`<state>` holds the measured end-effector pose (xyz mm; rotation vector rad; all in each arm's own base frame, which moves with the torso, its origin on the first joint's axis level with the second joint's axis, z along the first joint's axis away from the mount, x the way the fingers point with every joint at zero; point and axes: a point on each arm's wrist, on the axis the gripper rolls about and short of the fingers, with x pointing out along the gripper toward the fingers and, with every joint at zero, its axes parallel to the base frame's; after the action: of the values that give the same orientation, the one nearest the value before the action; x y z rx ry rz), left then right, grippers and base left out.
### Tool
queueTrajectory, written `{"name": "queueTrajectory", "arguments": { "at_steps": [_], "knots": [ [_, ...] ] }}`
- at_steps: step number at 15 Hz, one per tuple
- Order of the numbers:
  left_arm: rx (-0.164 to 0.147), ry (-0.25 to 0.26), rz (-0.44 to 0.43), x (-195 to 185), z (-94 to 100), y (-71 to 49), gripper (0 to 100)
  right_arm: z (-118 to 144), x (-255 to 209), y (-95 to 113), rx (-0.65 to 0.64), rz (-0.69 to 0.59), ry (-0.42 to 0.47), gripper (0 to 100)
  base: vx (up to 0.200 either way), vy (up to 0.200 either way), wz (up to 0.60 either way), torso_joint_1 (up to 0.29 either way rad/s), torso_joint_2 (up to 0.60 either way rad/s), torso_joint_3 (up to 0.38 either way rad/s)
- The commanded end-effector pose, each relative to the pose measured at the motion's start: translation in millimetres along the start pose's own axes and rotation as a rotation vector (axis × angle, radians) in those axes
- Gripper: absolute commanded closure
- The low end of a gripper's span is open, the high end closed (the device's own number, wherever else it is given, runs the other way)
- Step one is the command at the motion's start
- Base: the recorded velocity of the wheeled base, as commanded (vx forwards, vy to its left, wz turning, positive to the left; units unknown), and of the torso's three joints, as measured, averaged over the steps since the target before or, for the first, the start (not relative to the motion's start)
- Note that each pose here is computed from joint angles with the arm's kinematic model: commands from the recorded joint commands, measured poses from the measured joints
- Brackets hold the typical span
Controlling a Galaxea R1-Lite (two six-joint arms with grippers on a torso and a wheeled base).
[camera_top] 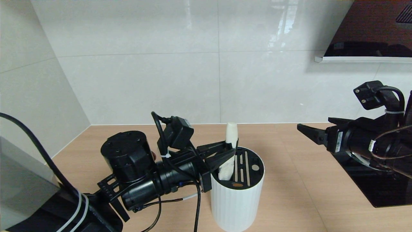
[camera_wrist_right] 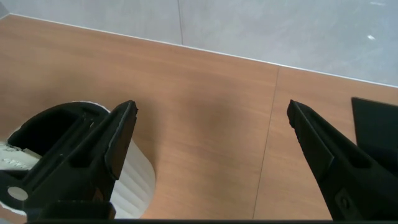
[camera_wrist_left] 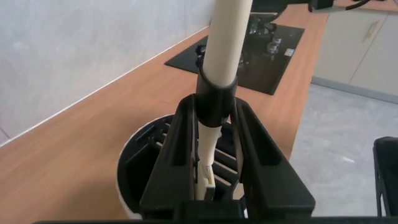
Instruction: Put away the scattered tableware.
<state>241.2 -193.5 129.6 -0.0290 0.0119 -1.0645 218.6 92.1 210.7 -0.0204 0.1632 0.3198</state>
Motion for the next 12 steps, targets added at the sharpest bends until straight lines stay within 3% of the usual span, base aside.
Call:
{"name": "queueTrajectory", "arguments": {
  "at_steps": [1,3,4,9,12],
  "knots": [
    [-0.014,0.031,-0.001,2.5,-8.5,1.1,100,-1.5,1.1,0.3,-0.001,0.001,0.006,0,0.0,0.0,0.0,0.0,0.0,0.0],
    [-0.005,0.005,0.032,4.2,-3.5,2.5,100,-1.5,1.1,0.3,-0.001,0.0,0.006,0,0.0,0.0,0.0,0.0,0.0,0.0],
    [0.0,-0.01,0.046,5.6,0.1,3.3,0,-1.0,1.1,0.3,-0.001,0.0,0.004,0,0.0,0.0,0.0,0.0,0.0,0.0],
    [0.038,-0.118,0.063,4.9,15.5,3.0,0,-1.5,1.1,0.3,-0.001,0.001,0.006,0,0.0,0.0,0.0,0.0,0.0,0.0],
    [0.066,-0.193,0.068,-7.5,40.3,-3.1,0,-1.5,1.1,0.3,-0.001,0.0,0.006,0,0.0,0.0,0.0,0.0,0.0,0.0]
  ]
}}
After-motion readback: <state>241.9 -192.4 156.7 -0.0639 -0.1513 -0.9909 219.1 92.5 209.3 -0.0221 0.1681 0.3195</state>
